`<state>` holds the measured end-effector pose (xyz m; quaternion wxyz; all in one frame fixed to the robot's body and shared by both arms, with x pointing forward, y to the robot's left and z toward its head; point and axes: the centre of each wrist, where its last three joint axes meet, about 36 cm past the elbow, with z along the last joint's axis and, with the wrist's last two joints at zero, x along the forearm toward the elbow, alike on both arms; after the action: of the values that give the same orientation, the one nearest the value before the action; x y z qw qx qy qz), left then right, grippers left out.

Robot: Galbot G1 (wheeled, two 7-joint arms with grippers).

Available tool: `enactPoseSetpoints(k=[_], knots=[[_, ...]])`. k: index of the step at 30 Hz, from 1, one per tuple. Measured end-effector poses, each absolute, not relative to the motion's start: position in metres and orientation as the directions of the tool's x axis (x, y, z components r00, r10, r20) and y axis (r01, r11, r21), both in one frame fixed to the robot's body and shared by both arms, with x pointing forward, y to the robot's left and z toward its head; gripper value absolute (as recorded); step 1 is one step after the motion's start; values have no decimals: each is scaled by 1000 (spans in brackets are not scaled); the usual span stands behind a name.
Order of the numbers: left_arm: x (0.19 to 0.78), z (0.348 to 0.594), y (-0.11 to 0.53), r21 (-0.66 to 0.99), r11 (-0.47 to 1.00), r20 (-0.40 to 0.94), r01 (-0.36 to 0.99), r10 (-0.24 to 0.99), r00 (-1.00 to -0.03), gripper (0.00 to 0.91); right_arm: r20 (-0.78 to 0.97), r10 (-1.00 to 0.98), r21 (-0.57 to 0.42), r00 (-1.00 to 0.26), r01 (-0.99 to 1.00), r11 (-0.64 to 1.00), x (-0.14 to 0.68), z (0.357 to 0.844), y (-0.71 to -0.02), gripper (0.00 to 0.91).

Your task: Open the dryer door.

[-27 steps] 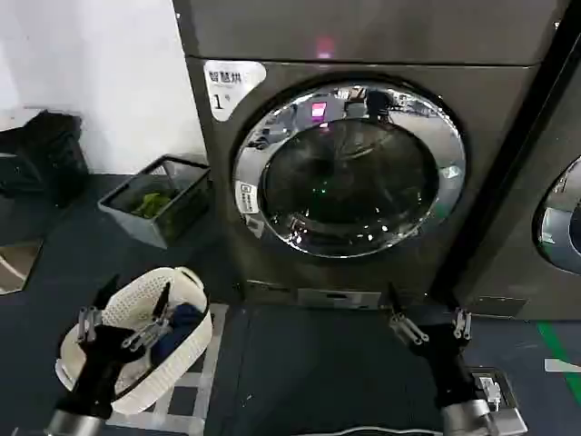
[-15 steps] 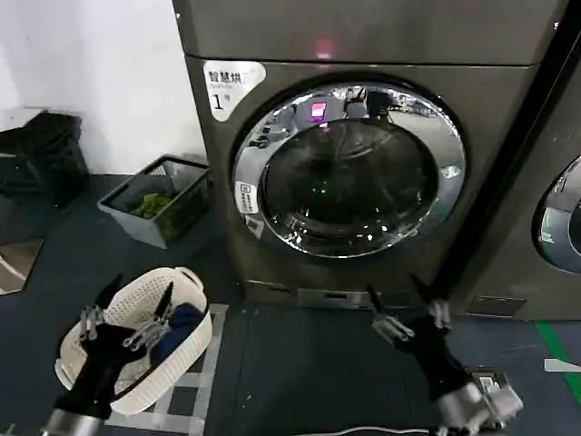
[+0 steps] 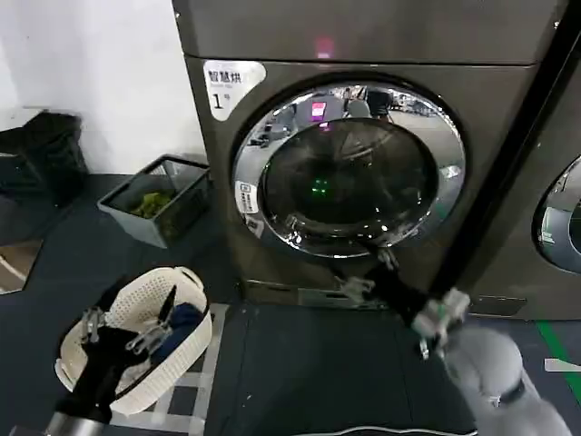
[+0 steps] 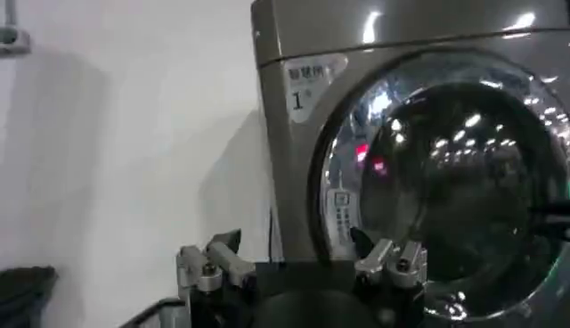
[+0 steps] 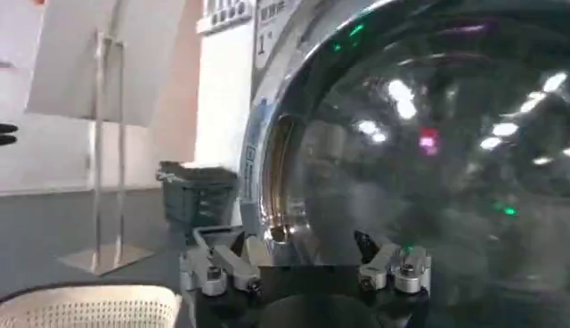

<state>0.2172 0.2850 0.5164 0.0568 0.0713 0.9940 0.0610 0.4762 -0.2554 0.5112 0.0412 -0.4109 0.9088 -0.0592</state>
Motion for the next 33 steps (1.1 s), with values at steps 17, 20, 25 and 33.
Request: enactPoseSetpoints(k=[17,20,25,33], knots=[[212,527,278,138,981,-92,136,150,-984,907,-10,-828,-209,-560,-809,549,550,507,-204,907],[212,528,278,140,981,-96,137,151,-984,907,-10,-841,-208,-542,-821,532,557,508,-196,907],[211,531,277,132,981,-106,140,154,-982,907,-3,-848,-200,-531,-830,520,572,509,-183,907],[210,533,278,140,980,-111,138,154,-982,907,24,-842,-181,-540,-830,527,593,503,-166,907]])
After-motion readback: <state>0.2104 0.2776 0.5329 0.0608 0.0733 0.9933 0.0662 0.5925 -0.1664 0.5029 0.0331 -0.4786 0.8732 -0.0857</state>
